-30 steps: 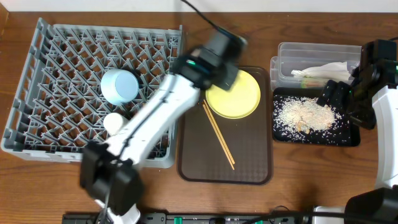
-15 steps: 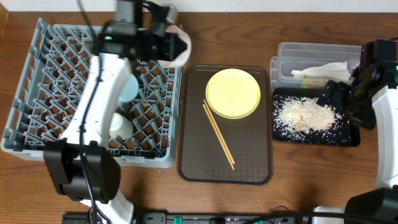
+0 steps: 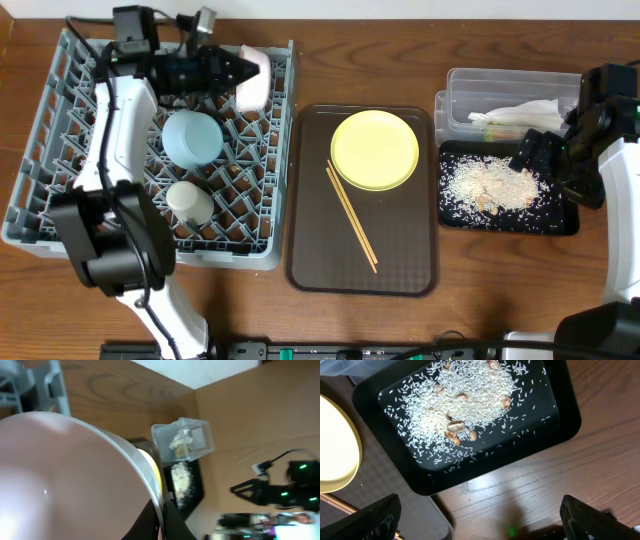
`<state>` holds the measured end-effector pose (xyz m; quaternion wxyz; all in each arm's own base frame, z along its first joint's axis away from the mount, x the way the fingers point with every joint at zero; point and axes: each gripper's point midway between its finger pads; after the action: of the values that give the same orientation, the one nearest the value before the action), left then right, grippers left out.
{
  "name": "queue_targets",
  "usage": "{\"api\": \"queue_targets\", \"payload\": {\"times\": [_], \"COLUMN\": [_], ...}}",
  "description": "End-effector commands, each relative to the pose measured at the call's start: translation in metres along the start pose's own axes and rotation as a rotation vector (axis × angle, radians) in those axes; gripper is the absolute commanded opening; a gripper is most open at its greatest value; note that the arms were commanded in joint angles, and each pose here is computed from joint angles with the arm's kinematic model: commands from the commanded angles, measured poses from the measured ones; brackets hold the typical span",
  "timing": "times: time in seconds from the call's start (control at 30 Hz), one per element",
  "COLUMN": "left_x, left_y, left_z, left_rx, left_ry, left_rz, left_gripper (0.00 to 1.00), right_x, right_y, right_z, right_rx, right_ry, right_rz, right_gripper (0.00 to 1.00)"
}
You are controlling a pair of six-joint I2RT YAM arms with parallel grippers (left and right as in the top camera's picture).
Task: Sort waste into correct bins and load items into the dishwasher
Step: 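Lower the pink bowl into the rack and open the left gripper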
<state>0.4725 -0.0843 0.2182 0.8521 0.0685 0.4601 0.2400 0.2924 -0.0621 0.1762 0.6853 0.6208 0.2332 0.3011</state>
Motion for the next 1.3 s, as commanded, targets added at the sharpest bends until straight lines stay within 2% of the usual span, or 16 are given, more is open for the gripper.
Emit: {"api": "queue_targets", "payload": {"times": [0.0,0.17,0.4,0.7,0.77,0.87,1.0,1.17,1.2,1.27], "left_x": [-0.001,0.023,0.035,0.072,0.082,0.095,0.107,0.109,0.108,0.104], "left_y": [0.007,0.010,0.010,0.027,0.031,0.035,0.041,0.042,0.042,0.044], "left_z": [0.002,-0.003,-0.007,-0.010,-0.014,-0.022,-0.025,-0.022,-0.020,-0.017], "left_rx": [-0.022,-0.027,-0.026,-0.046,-0.042,-0.027,-0.022,-0.032,-0.038,-0.047], "left_ry": [0.074,0.179,0.213,0.244,0.261,0.294,0.305,0.287,0.280,0.266], "left_rz": [-0.121,-0.131,-0.126,0.042,0.093,0.171,0.235,0.242,0.240,0.226], "left_gripper": [0.08,0.07,0.07,0.08,0.17,0.17,0.33,0.69,0.74,0.76], "right_x": [-0.002,-0.002,-0.002,-0.003,-0.003,-0.003,-0.003,-0.003,-0.003,-0.003], "right_y": [0.005,0.005,0.005,0.005,0.005,0.005,0.005,0.005,0.005,0.005], "right_z": [0.005,0.005,0.005,0.004,0.004,0.004,0.004,0.003,0.003,0.003], "right_rx": [-0.020,-0.020,-0.019,-0.016,-0.016,-0.016,-0.015,-0.013,-0.013,-0.013], "right_ry": [-0.008,-0.008,-0.007,-0.007,-0.007,-0.007,-0.007,-0.007,-0.007,-0.007], "right_rz": [0.000,0.000,-0.001,-0.003,-0.003,-0.003,-0.003,-0.005,-0.005,-0.005], "right_gripper": [0.99,0.99,0.99,0.99,0.99,0.99,0.99,0.99,0.99,0.99]}}
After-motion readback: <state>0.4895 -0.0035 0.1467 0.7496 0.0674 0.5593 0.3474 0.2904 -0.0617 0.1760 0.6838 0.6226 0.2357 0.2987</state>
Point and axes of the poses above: each gripper's point midway between its finger pads, its own y axis back along the fingers, its own x axis along the line the jaws close on, z = x × y, and after that the axes turned 14 degrees about -y, right-handed
